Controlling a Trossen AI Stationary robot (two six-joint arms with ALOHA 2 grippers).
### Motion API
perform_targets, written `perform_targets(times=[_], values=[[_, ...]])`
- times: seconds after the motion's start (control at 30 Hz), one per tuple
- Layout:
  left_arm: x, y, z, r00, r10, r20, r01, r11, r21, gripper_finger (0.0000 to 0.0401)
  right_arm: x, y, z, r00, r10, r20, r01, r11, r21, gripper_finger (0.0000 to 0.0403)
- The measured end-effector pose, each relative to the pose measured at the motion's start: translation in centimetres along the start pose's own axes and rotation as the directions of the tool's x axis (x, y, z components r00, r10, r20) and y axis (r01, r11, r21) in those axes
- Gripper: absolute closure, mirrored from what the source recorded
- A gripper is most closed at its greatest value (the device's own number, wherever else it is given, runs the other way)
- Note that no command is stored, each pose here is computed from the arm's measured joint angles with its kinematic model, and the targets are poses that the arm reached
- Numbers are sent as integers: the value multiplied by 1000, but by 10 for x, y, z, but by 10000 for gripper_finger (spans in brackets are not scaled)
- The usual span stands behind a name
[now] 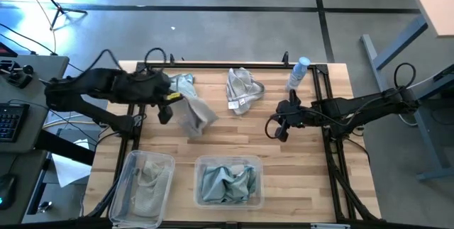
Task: Sort microfiber towel by color & place in baskets
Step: Put the bottom left grey towel into the left transparent bin
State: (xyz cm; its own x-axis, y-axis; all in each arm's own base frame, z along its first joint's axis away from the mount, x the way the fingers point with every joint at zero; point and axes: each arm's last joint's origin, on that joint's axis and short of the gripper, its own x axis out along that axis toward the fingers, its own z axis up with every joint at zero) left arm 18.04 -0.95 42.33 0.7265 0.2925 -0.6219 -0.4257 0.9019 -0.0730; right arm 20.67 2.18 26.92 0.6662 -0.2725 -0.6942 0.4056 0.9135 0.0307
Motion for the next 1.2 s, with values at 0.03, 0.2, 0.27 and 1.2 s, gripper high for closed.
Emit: perform_targets(times=[0.03, 0.2, 0.27, 1.2], values=[[-6, -1, 3, 1000, -12, 20, 12, 1000, 1, 401, 0, 0, 0, 1000, -2, 1, 2, 1000, -7, 403], [-39, -6, 17, 989, -94, 111, 94, 996, 1, 401, 0, 0, 0, 1000, -3, 0, 3, 999, -33, 403], [-54, -5, 22, 983, -126, 135, 128, 992, -5, 401, 0, 0, 0, 1000, -2, -1, 2, 999, -42, 403], [-73, -11, 41, 963, -20, 268, 22, 1000, -4, 401, 5, -3, 57, 888, 95, 451, -131, 990, 49, 332]])
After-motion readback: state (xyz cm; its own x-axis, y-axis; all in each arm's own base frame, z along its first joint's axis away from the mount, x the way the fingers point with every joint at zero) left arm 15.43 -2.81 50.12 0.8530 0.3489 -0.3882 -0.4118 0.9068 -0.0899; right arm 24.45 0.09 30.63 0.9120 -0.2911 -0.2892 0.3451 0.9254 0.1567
